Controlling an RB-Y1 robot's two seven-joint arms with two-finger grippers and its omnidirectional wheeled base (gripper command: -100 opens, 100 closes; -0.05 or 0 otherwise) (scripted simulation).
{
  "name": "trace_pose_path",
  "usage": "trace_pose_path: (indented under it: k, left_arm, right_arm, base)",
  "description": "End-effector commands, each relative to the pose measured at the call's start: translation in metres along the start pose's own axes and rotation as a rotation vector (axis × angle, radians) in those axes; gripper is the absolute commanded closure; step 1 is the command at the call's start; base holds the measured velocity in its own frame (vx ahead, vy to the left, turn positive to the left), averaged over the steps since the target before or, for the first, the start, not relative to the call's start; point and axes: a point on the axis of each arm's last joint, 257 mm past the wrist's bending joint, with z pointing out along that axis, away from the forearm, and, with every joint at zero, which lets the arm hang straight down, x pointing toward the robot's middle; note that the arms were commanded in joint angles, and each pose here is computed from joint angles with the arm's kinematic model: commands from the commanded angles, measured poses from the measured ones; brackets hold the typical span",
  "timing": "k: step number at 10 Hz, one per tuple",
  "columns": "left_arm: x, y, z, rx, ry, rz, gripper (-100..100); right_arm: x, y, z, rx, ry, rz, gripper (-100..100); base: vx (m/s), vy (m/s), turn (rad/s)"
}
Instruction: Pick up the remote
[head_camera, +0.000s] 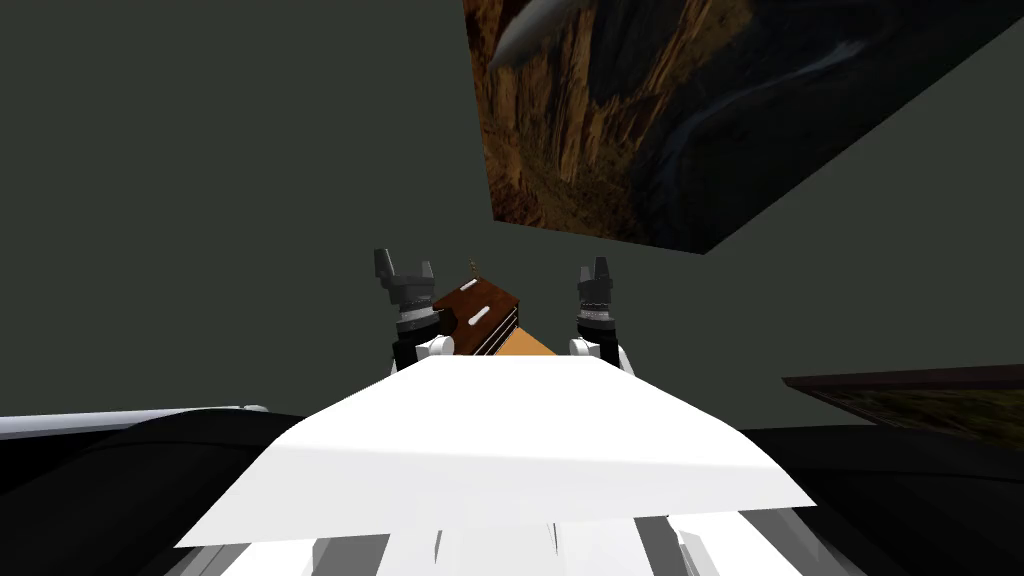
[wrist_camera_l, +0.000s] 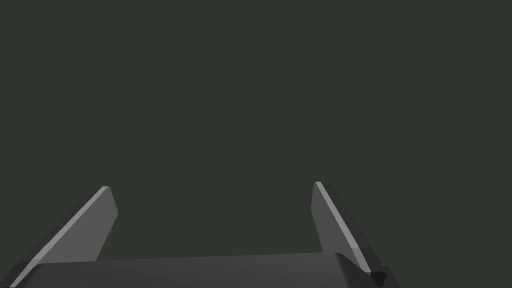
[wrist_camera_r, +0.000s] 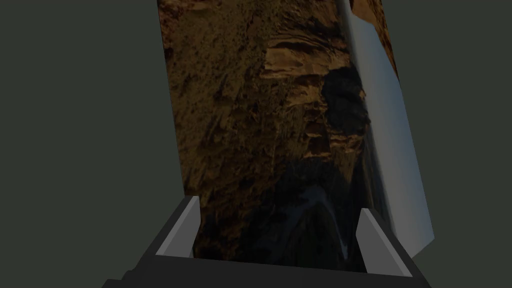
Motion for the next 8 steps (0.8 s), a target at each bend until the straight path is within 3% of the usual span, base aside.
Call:
trace_pose_path:
  k: [1,4,7,8]
  left_arm:
    - [0.003,0.011,-0.002,-0.03,0.037,0.01,-100]
    - [0.0,0.049,-0.009,-0.136,0.096,0.029,-100]
    - [-0.02,0.099,-0.022,-0.281,0.11,0.044,-100]
    - [-0.021,0.103,-0.024,-0.29,0.108,0.045,-100]
  right_arm:
    - [0.0,0.0,0.0,0.0,0.0,0.0,0]
    - [0.0,0.0,0.0,0.0,0.0,0.0,0]
    - [0.0,0.0,0.0,0.0,0.0,0.0,0]
    - [0.0,0.0,0.0,0.0,0.0,0.0,0]
  base:
    - [-0.022,-0.053,-0.058]
    - [-0.043,-0.075,-0.084]
    - [-0.005,-0.059,-0.14]
    - [0.004,-0.031,-0.04]
